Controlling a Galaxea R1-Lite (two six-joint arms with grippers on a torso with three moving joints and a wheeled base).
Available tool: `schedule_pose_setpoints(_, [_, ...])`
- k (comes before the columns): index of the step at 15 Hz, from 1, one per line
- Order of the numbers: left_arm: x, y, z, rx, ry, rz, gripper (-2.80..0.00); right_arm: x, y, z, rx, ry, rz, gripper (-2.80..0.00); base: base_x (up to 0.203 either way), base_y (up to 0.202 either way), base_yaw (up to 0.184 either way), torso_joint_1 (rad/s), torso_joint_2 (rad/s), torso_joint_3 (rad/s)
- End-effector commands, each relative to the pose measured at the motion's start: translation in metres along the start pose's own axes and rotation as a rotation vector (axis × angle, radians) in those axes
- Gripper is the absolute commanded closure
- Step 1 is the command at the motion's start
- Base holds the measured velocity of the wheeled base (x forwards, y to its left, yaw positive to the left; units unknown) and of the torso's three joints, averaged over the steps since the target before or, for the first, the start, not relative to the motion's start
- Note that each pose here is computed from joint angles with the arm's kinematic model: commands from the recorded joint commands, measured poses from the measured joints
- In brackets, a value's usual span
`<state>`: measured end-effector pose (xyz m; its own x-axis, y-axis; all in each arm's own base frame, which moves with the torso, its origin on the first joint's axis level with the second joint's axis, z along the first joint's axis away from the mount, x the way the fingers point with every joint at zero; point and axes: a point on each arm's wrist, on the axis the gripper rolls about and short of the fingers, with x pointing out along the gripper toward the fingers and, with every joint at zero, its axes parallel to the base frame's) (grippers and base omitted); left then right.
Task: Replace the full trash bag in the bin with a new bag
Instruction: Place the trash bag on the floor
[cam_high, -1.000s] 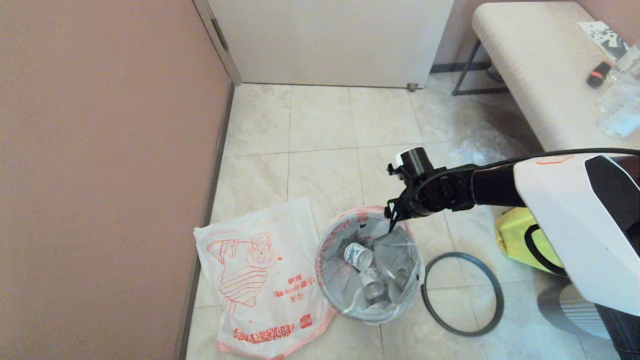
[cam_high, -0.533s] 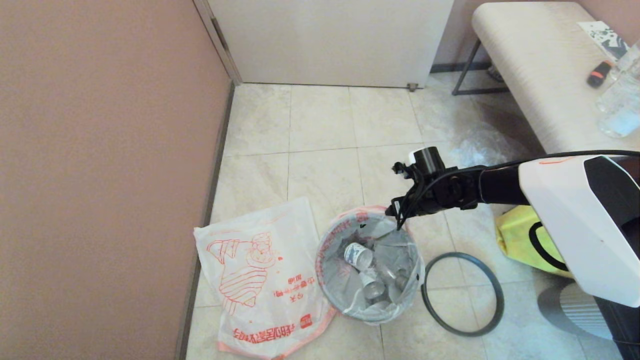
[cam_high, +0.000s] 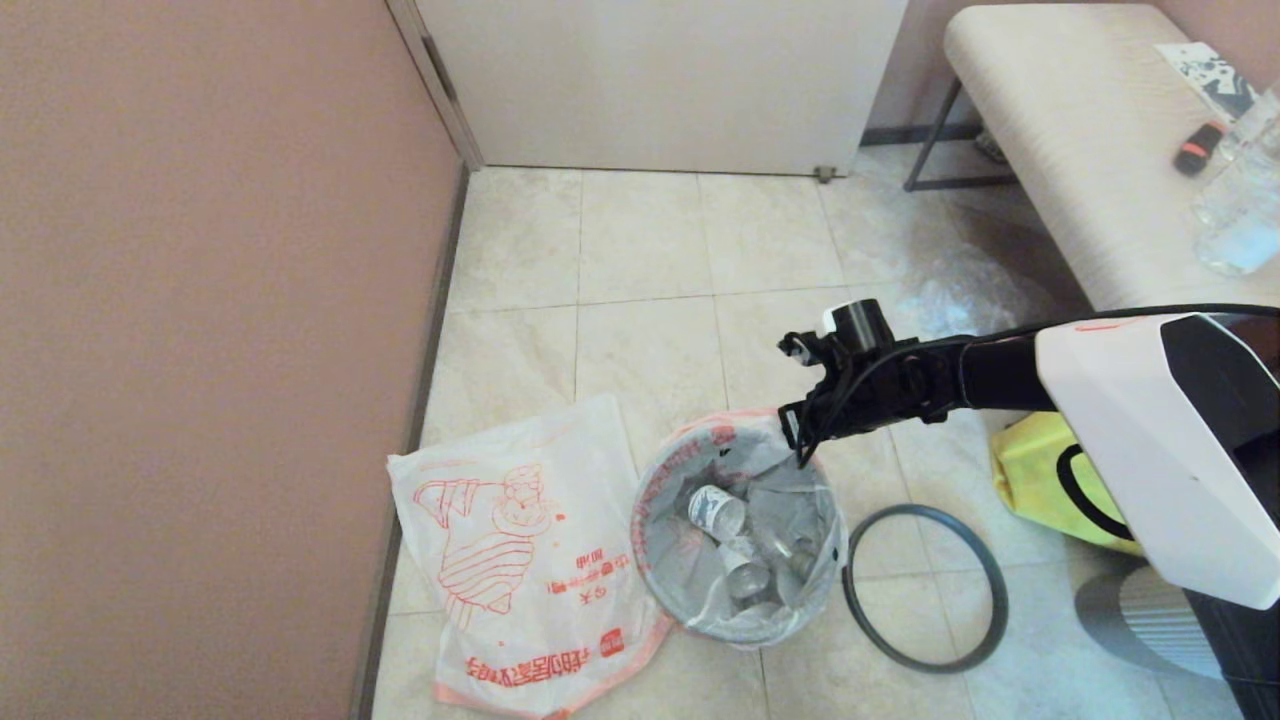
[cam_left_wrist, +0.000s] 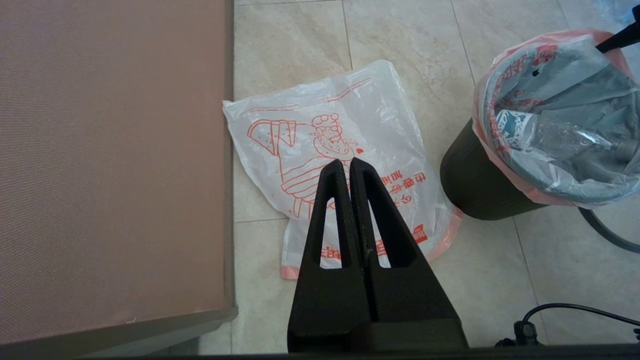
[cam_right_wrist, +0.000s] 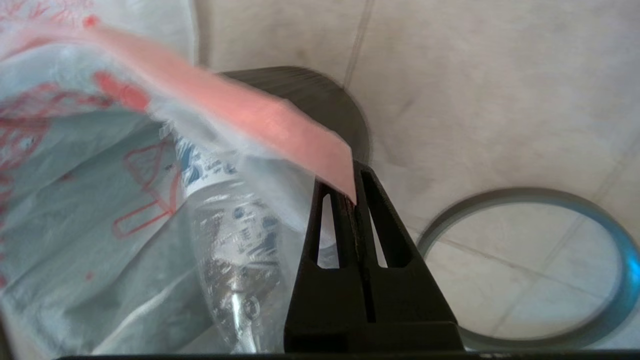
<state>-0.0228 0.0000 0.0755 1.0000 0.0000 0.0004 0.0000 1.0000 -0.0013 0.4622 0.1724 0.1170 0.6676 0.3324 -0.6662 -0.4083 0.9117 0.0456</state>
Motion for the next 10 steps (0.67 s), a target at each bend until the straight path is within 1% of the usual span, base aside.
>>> schedule_pose_setpoints(1, [0.0,0.0,0.0,0.0,0.0,0.0,0.0,0.0,-0.003,0.0,-0.006,0.002,0.019,0.0,0.0,0.0,0.0,0.0,0.0,0.0])
schedule_pose_setpoints(4, [0.0,0.0,0.0,0.001,0.0,0.0,0.0,-0.013,-0.004,0.006,-0.004,-0.008,0.031,0.0,0.0,0.0,0.0,0.0,0.0,0.0])
schedule_pose_setpoints(5, [0.0,0.0,0.0,0.0,-0.001,0.0,0.0,-0.021,-0.005,0.006,0.005,0.014,0.056,0.0,0.0,0.0,0.0,0.0,0.0,0.0])
schedule_pose_setpoints(6, [0.0,0.0,0.0,0.0,0.0,0.0,0.0,-0.028,-0.006,0.006,0.024,0.036,0.097,0.0,0.0,0.0,0.0,0.0,0.0,0.0])
schedule_pose_setpoints(7, [0.0,0.0,0.0,0.001,0.0,0.0,0.0,-0.037,-0.004,0.006,0.064,0.068,0.181,0.0,0.0,0.0,0.0,0.0,0.0,0.0])
schedule_pose_setpoints(8, [0.0,0.0,0.0,0.0,0.0,0.0,0.0,-0.043,-0.004,0.003,0.112,0.12,0.252,0.0,0.0,0.0,0.0,0.0,0.0,0.0])
schedule_pose_setpoints(10, [0.0,0.0,0.0,0.001,0.0,0.0,0.0,-0.037,-0.003,-0.009,0.179,0.211,0.346,0.0,0.0,0.0,0.0,0.0,0.0,0.0])
